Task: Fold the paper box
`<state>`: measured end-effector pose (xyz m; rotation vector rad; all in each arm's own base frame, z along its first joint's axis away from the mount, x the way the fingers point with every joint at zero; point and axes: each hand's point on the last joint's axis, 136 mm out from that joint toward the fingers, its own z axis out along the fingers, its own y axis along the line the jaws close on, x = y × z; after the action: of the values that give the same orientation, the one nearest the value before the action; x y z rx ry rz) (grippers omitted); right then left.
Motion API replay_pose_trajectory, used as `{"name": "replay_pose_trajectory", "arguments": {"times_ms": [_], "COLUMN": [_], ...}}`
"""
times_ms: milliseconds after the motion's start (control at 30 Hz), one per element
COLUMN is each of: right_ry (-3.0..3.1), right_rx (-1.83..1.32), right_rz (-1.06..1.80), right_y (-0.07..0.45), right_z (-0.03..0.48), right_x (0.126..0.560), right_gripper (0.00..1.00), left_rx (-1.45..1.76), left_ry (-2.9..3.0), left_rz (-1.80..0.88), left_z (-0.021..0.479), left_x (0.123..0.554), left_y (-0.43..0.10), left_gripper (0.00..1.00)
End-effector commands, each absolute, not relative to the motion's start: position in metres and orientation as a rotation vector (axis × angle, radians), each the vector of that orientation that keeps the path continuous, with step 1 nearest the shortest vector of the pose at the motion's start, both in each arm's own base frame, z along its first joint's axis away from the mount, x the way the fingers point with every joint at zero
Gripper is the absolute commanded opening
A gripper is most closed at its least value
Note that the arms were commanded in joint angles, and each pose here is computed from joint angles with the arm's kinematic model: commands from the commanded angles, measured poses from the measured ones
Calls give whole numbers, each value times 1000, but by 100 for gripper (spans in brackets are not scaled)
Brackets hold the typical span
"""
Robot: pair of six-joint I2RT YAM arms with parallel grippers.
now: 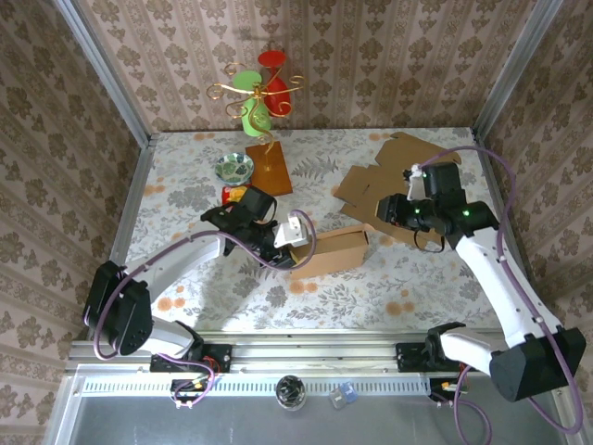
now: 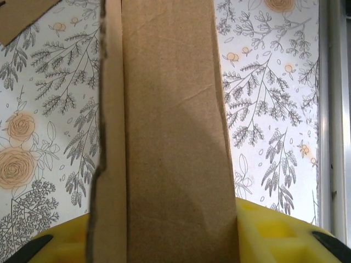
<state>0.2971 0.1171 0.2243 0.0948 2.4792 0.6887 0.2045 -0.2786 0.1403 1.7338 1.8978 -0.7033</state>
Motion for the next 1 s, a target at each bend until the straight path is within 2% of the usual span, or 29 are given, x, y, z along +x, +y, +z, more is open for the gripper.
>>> {"name": "replay_pose_trajectory", "arguments": {"times_ms": [0,267,500,633,833,967], "right_ry": [2514,2550,2590,2593,2607,2610], "right_rx": [-209,-509,-575,-593,-620,-614], "right_rz": [675,545,469,471,438,409], "right_y": [129,138,145,149,150,147], "right_z": [218,195,183,183,179,178], "right_x": [283,275,282,285,284,284], "right_gripper": [41,44,43,38,25,22], "left_rx": [1767,1777,1774,1771,1769,1766], "left_ry": [1845,1843,1845,1846,1849,1849], "left_rz": [-729,-740,-742,-747,-748,-755], "left_z": [155,153,154,154,153,154], "left_x": [198,194,196,196,197,198], "left_y": [-274,-269,-269,-269,-269,-270], "left_gripper": [40,40,40,40,40,40]}}
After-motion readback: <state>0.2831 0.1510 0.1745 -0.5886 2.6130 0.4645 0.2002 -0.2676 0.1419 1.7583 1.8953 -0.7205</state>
